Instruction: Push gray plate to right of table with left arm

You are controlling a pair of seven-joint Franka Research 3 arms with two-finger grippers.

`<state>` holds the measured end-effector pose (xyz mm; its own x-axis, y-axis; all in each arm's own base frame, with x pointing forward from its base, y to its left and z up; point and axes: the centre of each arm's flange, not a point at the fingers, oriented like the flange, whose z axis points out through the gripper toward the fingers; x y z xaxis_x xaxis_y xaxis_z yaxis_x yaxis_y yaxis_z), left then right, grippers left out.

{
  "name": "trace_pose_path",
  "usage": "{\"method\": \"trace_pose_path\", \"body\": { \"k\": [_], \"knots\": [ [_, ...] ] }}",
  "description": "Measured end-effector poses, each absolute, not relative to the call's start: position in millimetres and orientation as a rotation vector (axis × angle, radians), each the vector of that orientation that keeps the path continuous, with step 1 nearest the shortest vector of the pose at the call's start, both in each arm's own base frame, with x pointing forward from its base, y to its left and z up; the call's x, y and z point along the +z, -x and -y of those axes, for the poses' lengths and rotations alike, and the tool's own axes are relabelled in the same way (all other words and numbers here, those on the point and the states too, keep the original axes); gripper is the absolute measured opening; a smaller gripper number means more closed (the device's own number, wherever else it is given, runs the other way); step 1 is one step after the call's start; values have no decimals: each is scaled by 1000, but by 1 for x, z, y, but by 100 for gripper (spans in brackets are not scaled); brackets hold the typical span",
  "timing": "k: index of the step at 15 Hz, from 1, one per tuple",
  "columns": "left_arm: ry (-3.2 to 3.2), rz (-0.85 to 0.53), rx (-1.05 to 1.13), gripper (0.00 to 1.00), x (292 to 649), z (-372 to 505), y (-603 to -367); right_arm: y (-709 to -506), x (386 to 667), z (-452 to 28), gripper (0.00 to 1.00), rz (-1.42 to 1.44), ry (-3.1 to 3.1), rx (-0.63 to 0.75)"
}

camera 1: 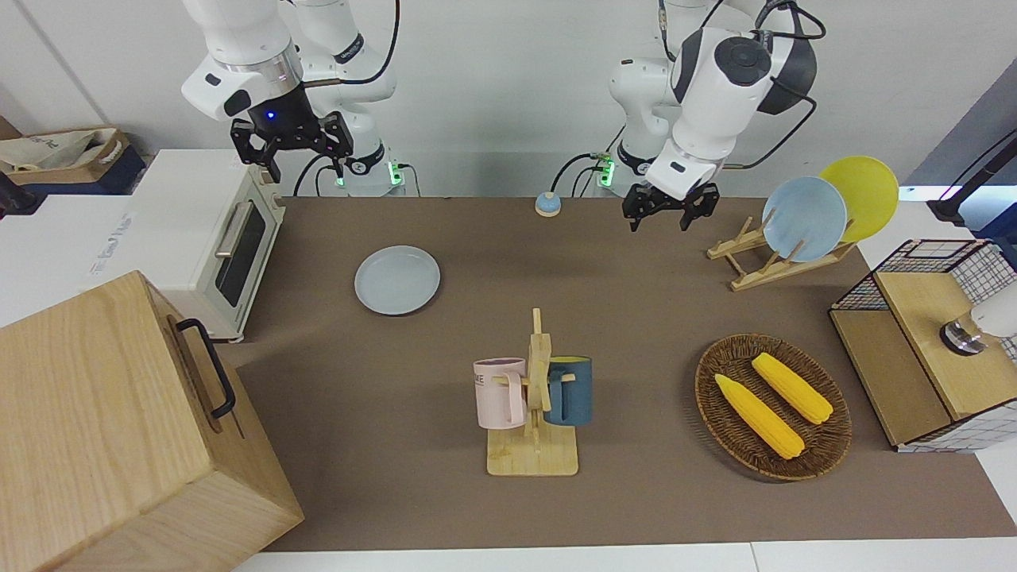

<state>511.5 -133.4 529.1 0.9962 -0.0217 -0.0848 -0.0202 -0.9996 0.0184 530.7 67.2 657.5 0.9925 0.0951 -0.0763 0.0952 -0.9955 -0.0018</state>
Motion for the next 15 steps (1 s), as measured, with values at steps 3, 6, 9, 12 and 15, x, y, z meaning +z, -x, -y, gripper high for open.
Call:
{"method": "trace_pose_path", "body": {
  "k": [3,6,9,12,15],
  "knots": [
    [-3108,15,-80,100,553,94,-519,-531,657,-67,99,-150,-3134,-120],
    [-3098,50,-55,100,579,64,-520,-531,657,-67,99,-150,-3134,-120],
    [-3087,92,-8,100,608,36,-522,-531,657,-67,99,-150,-3134,-120],
    [-3084,78,23,100,623,21,-522,-531,657,-67,99,-150,-3134,-120],
    [-3084,81,25,100,624,22,-523,-531,657,-67,99,-150,-3134,-120]
  ]
}}
